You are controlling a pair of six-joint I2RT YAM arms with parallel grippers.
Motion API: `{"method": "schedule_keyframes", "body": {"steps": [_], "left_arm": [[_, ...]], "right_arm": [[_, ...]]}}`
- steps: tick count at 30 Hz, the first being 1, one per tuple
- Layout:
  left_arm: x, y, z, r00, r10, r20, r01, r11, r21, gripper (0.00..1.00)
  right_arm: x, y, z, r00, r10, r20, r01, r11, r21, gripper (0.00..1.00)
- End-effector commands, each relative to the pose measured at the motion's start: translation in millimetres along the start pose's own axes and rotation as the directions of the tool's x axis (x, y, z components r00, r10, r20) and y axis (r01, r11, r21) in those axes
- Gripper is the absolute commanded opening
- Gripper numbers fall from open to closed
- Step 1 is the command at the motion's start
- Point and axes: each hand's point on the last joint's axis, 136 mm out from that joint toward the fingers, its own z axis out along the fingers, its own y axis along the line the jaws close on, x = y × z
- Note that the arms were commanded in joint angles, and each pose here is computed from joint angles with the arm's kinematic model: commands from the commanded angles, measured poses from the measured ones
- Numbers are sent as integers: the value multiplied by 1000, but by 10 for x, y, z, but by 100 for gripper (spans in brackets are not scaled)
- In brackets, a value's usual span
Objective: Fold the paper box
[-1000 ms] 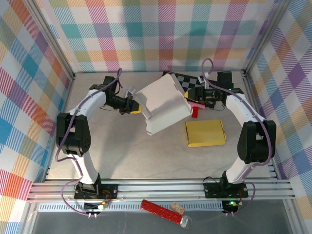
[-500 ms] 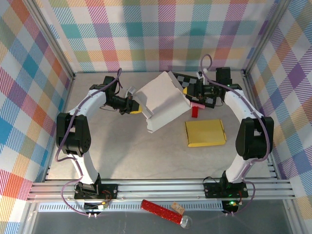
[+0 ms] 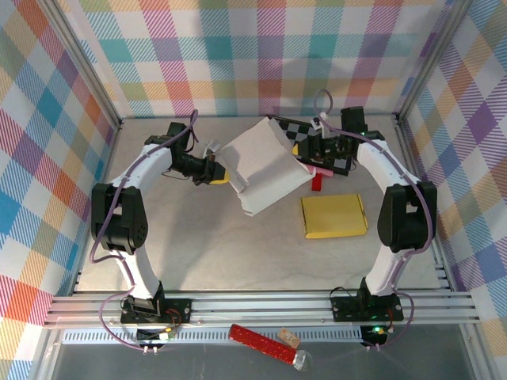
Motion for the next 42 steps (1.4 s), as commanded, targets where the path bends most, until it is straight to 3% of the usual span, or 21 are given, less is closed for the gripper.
{"method": "schedule_keyframes", "body": {"steps": [1,10,28,37,42], "left_arm": [[-35,-179,-81,997,76,15,-77,997,19,0],[-1,-197,-55,995,103,-5,-103,995,-5,0],[11,-191,-74,994,113,-5,-113,993,-29,0],[14,106,-129,993,115,-28,-119,969,-217,0],[4,145,-142,991,130,-33,-134,961,-242,0]], "right_arm": [[15,57,47,999,-52,-14,52,998,24,29],[-24,64,121,996,-84,-37,86,995,53,35],[66,-108,260,985,-139,-103,159,961,228,29],[33,141,62,978,-201,-52,208,952,226,37],[45,156,-6,981,-190,-30,193,961,196,39]]}}
